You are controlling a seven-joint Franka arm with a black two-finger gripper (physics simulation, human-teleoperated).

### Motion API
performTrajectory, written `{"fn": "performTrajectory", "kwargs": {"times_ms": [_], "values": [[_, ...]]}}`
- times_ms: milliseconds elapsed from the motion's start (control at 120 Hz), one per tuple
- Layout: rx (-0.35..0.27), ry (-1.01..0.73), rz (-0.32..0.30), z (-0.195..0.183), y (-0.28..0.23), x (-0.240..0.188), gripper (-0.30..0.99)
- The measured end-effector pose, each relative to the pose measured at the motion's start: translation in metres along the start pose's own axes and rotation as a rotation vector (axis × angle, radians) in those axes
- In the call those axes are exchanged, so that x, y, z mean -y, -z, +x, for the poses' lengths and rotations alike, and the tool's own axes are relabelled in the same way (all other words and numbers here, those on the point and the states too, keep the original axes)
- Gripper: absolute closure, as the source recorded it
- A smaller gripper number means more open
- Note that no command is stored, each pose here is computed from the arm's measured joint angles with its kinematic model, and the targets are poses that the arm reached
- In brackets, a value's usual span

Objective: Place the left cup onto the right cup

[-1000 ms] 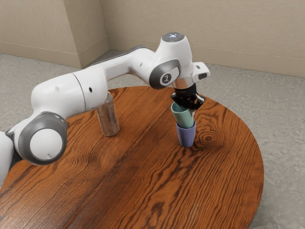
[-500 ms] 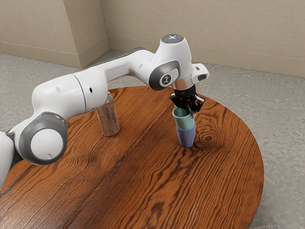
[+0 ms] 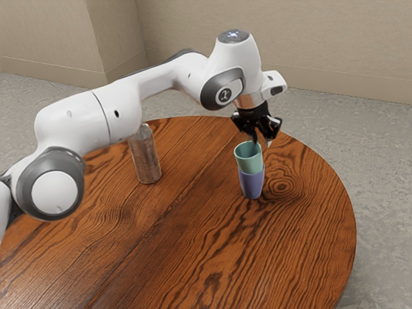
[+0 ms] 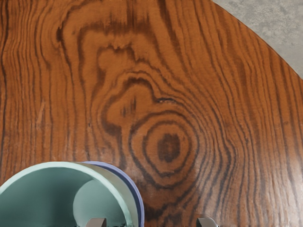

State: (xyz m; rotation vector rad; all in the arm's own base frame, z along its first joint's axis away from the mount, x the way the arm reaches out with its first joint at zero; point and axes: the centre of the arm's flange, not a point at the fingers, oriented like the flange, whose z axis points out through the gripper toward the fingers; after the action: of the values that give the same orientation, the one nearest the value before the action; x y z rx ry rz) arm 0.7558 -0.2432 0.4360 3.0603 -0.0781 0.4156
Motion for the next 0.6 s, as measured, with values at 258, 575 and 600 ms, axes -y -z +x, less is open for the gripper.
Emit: {"fn": "performTrajectory", "kwargs": {"times_ms": [258, 575, 600], "values": [[-0.052, -0.021, 0.071, -0.023, 0.104, -0.006, 0.47], [0.051, 0.214, 0.193, -0.084, 0.24, 0.117, 0.15], [0.065, 0.235, 0.201, -0.092, 0.251, 0.13, 0.13]]}}
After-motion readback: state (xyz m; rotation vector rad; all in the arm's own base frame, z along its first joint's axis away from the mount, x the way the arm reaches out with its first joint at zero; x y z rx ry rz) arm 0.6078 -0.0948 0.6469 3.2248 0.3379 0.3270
